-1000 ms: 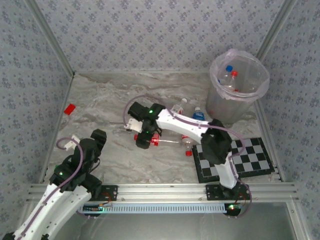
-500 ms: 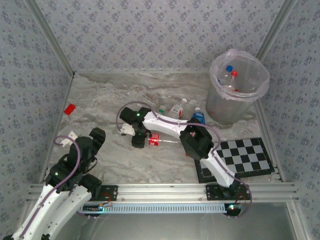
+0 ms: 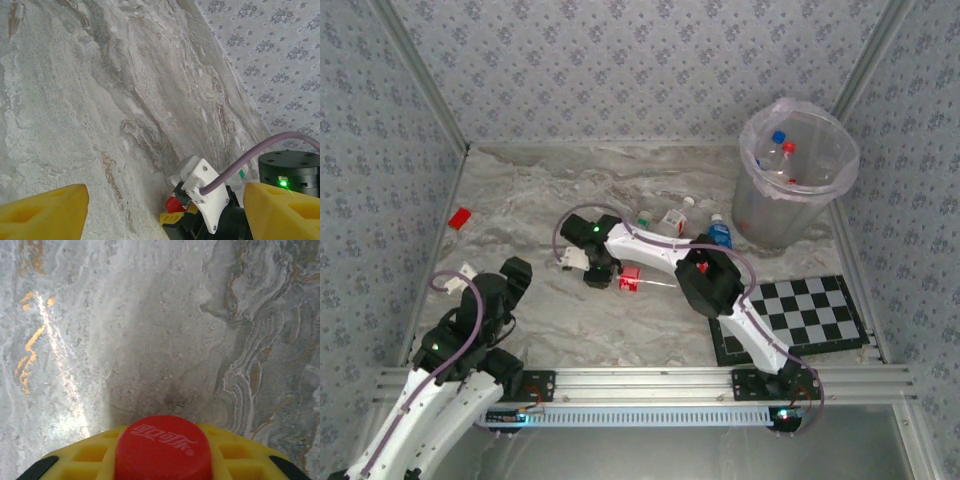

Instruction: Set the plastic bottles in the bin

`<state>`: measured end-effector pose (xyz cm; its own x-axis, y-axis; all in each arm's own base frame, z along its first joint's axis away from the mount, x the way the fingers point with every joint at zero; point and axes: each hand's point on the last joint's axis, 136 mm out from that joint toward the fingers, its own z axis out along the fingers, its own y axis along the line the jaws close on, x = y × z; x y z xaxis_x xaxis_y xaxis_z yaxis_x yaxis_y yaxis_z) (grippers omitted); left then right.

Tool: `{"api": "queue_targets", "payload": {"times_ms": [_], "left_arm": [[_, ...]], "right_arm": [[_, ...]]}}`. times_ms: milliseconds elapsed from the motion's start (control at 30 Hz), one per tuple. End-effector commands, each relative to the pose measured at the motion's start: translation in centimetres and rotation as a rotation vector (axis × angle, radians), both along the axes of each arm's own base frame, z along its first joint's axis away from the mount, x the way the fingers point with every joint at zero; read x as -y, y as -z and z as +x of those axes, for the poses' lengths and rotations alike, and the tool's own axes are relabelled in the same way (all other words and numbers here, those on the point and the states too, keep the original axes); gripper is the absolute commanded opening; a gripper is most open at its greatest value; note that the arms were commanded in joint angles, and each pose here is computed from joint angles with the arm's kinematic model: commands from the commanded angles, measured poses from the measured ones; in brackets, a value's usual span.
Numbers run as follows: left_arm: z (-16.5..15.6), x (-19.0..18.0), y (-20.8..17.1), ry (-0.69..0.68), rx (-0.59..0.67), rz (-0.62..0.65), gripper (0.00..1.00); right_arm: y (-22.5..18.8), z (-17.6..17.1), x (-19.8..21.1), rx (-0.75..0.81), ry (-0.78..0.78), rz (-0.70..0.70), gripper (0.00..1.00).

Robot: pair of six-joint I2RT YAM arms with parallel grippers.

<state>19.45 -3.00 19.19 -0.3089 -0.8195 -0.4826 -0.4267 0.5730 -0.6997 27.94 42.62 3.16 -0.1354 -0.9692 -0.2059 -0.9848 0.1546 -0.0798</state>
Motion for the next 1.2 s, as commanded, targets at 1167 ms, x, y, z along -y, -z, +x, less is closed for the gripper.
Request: {"api": "queue_targets", "payload": {"times_ms": [1167], "left_arm": [[2.6,6.3,1.5,0.282,-0.073,0.001,0.81]], "right_arm": [[-48.5,20.3,43.5,1.184,1.303,0.925,0.00]]}}
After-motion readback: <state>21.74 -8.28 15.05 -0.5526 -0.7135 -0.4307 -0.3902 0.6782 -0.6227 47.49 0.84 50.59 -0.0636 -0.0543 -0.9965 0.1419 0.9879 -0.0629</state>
